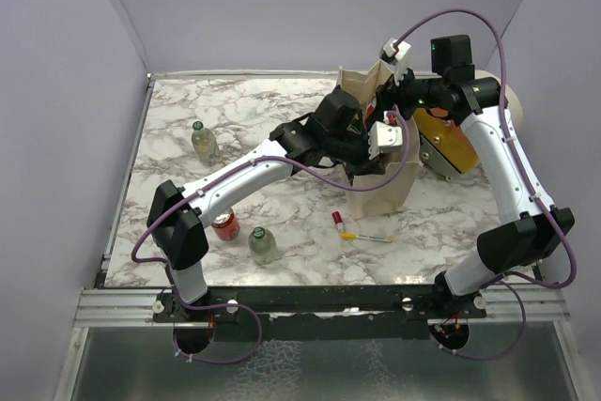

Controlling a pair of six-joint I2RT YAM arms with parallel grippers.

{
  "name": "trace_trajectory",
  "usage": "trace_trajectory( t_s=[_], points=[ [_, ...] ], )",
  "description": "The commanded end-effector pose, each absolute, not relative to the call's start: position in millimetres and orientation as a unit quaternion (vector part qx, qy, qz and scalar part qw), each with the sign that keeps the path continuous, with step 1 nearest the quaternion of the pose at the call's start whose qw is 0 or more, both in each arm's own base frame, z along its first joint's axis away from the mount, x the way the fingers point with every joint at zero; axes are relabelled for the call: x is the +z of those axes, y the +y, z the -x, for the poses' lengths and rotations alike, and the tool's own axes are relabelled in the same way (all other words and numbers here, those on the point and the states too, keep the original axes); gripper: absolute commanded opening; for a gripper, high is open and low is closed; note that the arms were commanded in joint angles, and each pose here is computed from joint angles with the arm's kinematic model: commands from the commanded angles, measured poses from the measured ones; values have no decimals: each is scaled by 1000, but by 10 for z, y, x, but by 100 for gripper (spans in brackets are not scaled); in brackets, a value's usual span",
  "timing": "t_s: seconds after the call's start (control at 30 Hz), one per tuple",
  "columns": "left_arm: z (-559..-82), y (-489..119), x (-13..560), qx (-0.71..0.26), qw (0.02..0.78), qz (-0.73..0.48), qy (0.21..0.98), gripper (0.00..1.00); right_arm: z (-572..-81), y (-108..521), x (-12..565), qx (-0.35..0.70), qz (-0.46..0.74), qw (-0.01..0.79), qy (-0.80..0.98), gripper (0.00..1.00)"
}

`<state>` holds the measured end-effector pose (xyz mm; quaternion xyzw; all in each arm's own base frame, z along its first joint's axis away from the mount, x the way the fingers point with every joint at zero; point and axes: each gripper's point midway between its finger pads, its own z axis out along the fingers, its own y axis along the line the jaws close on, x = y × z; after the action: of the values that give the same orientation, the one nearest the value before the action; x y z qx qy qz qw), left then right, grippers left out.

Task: Place the beverage into the canvas bag
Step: Place the drink in the canvas bag.

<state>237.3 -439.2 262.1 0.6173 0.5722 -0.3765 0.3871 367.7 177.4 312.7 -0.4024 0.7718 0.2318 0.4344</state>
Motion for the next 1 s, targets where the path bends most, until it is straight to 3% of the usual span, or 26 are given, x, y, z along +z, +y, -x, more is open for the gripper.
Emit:
trace_trajectory(
  t_s=[0.0,0.6,0.97],
  points=[
    [-2182,-4347,2765,-387,385,-651,528,0,-3663,1867,3338,251,429,462,734,15],
    [-2045,-4239,2591,-374,366,-711,470,0,-3729,1934,3247,267,436,458,727,14],
    [-2130,-4335,2537,-359,375,-739,430,0,-4096,1717,3071,171,420,487,746,14]
  ],
)
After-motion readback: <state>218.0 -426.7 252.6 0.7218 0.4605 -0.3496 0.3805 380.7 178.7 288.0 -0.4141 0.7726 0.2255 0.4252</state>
